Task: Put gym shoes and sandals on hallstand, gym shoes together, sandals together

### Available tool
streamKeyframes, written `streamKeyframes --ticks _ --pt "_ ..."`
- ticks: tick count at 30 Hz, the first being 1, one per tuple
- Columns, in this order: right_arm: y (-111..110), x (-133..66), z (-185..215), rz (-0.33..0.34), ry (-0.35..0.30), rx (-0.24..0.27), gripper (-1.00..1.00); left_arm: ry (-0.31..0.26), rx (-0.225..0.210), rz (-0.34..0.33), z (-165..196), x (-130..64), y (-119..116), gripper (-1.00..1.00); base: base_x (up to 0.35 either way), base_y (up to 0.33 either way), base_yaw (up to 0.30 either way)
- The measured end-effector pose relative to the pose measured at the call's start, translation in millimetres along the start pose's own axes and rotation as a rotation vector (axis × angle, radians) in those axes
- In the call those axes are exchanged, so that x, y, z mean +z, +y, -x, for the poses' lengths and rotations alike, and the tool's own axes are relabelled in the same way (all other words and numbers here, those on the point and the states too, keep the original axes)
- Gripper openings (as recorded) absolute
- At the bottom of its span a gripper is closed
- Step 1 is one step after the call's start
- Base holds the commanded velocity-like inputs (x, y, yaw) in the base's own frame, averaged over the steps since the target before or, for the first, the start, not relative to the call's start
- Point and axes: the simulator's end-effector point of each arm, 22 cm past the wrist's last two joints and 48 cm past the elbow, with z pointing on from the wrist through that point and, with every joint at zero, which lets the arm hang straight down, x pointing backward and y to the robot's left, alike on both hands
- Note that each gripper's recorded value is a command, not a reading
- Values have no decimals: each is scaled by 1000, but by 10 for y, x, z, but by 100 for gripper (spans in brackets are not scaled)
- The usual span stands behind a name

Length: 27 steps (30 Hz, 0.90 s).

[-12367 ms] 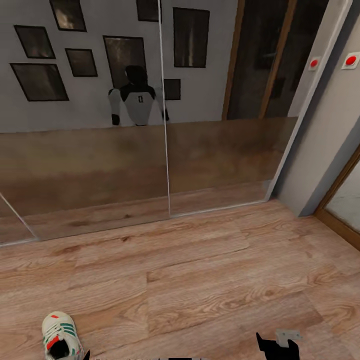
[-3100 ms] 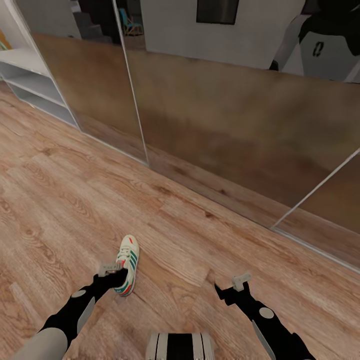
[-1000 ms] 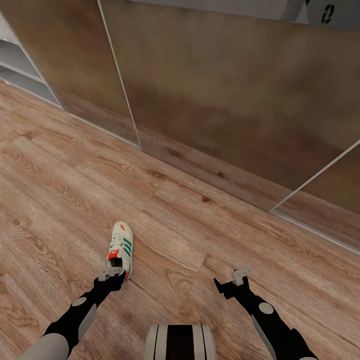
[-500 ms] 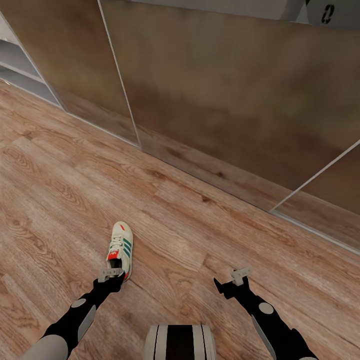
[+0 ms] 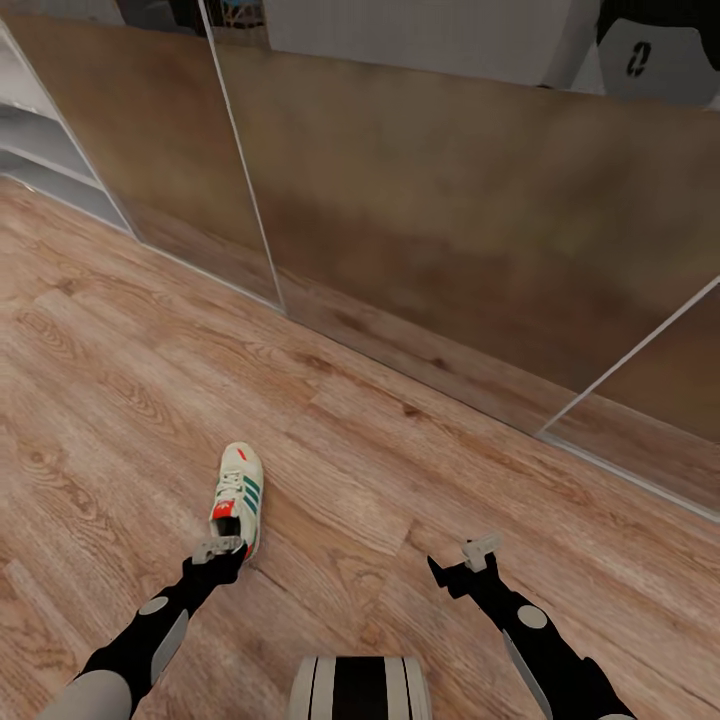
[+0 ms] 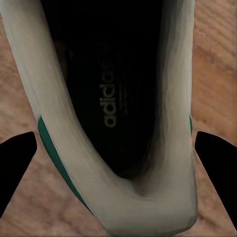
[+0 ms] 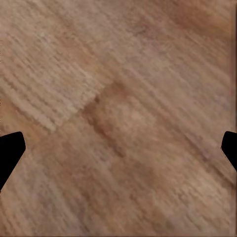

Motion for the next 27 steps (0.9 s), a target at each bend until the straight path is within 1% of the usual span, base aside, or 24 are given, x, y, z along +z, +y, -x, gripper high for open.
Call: streamKeyframes --ticks 5,6,11,12,13,14,15,16,22,27 --pt "-19 -37 113 -4 -20 -8 100 -27 2 2 164 -44 33 -100 0 0 0" --pt "-22 -47 130 -4 -23 -9 100 -38 5 15 242 -67 140 -100 0 0 0" --pt "-33 -85 237 -8 -41 -16 100 -63 27 38 424 -152 354 -100 0 0 0" --pt "-35 -93 259 -9 -45 -17 100 -66 34 50 461 -182 453 -100 0 0 0" --pt "-38 -101 280 -10 -49 -18 100 -68 39 54 480 -202 494 -100 0 0 -49" --pt "-207 -154 264 -30 -45 -36 100 -44 52 91 254 -364 777 -100 0 0 -57" --pt "-307 -189 264 -42 -44 -47 100 38 54 105 -316 -563 866 -100 0 0 -39" --pt "-387 -232 239 -51 -39 -56 100 63 54 111 -517 -659 890 -100 0 0 -25" --pt "-437 -370 216 -63 -42 -66 100 63 50 115 -636 -818 889 -100 0 0 -11" --pt "-498 -512 151 -74 -44 -78 100 27 57 120 -653 -945 902 -100 0 0 -2"
